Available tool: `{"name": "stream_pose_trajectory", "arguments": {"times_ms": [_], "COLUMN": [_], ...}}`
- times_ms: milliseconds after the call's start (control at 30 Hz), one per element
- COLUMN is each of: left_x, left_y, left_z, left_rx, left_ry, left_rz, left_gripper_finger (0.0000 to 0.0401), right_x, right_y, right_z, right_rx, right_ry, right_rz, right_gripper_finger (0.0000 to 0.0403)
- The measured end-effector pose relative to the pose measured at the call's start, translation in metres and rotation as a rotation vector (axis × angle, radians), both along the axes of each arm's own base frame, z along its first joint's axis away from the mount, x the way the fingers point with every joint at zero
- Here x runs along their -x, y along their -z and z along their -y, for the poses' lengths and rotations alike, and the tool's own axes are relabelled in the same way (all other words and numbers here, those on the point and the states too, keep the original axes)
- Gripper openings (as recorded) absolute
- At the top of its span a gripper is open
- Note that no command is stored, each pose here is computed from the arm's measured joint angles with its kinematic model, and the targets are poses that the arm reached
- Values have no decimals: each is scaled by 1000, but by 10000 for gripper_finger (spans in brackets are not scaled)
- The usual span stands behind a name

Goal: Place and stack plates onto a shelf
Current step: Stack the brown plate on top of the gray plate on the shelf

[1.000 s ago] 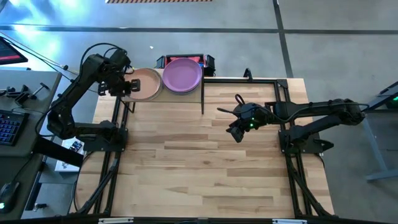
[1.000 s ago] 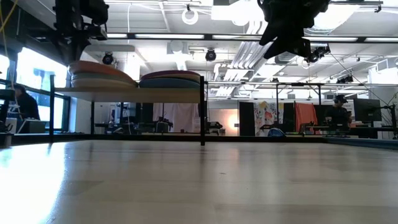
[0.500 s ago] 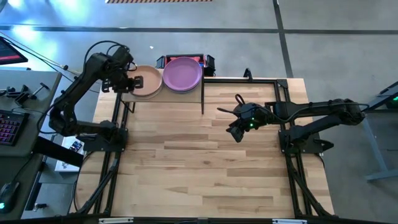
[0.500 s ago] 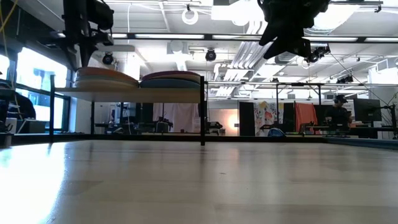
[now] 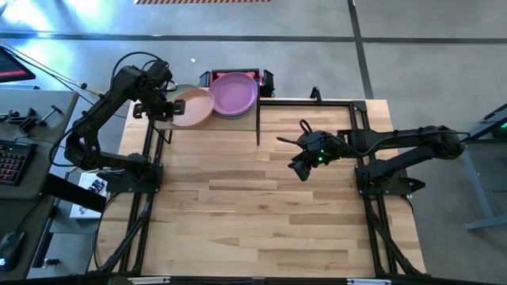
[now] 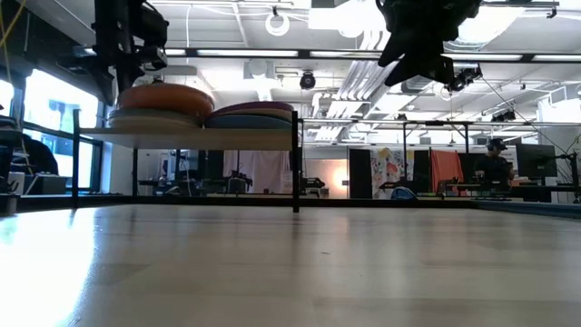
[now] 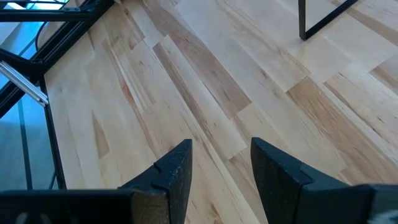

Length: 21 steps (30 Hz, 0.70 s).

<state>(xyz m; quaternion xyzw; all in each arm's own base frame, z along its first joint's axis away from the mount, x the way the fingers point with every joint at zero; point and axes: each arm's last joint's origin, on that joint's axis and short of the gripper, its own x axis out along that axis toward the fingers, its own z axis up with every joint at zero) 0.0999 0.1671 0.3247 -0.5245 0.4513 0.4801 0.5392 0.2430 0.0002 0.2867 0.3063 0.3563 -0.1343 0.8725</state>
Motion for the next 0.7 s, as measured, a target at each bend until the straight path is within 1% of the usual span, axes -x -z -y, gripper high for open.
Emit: {"name": "stream_pose_trajectory", "arguments": {"times_ms": [167, 433, 700], "left_x": [3, 9, 6], "left_y": [0, 0, -1], "left_z": [1, -3, -8], "left_rx": [8, -57, -101], "left_ry": [-10, -42, -30], "left_rz": [-28, -124, -94], "left_gripper_finger": [100, 99, 99], "right_x": [0, 0, 0], "right_y": [0, 0, 0], "right_z": [0, 0, 0], "right_rx": [0, -11, -11], "right_ry": [0, 12, 12], "right_rz": [0, 0, 1], "right_gripper_finger": [145, 145, 145]}}
